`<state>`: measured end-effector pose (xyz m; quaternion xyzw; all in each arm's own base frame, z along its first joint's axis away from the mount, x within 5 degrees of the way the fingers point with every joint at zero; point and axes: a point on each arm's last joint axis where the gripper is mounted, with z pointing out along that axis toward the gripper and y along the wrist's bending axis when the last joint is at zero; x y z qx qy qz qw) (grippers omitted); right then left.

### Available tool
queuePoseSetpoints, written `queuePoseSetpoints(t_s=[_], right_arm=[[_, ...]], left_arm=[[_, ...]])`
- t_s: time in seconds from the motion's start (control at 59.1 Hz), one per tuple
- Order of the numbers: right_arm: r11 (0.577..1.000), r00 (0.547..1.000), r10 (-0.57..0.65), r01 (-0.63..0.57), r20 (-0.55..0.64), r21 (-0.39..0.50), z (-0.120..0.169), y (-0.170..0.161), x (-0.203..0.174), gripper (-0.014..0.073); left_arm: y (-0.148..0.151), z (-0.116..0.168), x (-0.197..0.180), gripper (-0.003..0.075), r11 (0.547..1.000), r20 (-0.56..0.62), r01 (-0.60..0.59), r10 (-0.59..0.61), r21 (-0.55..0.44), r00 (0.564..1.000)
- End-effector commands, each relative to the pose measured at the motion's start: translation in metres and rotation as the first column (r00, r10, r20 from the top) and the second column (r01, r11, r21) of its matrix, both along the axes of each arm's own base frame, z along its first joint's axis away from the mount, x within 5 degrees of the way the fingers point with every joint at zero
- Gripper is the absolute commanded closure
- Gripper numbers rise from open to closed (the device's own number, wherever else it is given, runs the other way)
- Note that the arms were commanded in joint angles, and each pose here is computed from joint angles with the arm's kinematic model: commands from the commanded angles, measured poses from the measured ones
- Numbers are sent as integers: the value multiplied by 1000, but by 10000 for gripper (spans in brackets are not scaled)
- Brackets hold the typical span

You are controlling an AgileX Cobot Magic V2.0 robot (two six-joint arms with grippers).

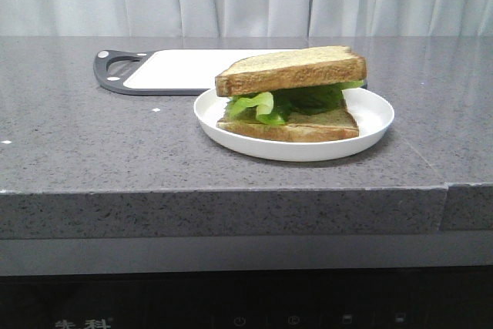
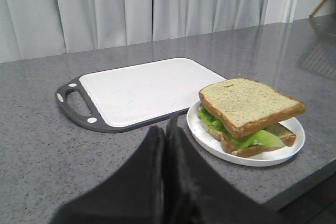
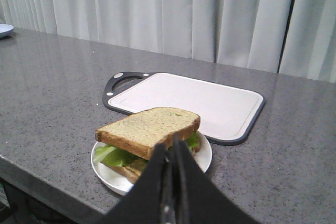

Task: Left arm grabs bread, right arm adds lettuce

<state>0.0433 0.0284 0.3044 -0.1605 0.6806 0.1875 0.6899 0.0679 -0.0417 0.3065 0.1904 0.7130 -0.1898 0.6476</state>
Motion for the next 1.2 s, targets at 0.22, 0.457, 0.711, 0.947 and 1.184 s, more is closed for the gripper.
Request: queuePoseSetpoints(t_s=[0.22,0.457,0.711,0.947,1.184], right_arm=[[999,997,-30,27,72,43,14,-3,0,656],[999,997,-30,27,72,43,14,-3,0,656],[999,997,-28,25,66,39,13,-2,0,656],[999,997,-28,25,66,39,13,-2,0,656],[999,997,-28,25,66,39,13,-2,0,656]], left_arm=[[22,-19,-11,741,974,119,-216,222,-60,968],[37,-62,-23,741,894,162,-440,449,-90,879],[41,-104,-13,741,855,77,-515,519,-64,852],[41,-102,-13,741,860,86,-505,510,-75,856],[41,-102,-13,741,860,84,-505,510,-74,856]])
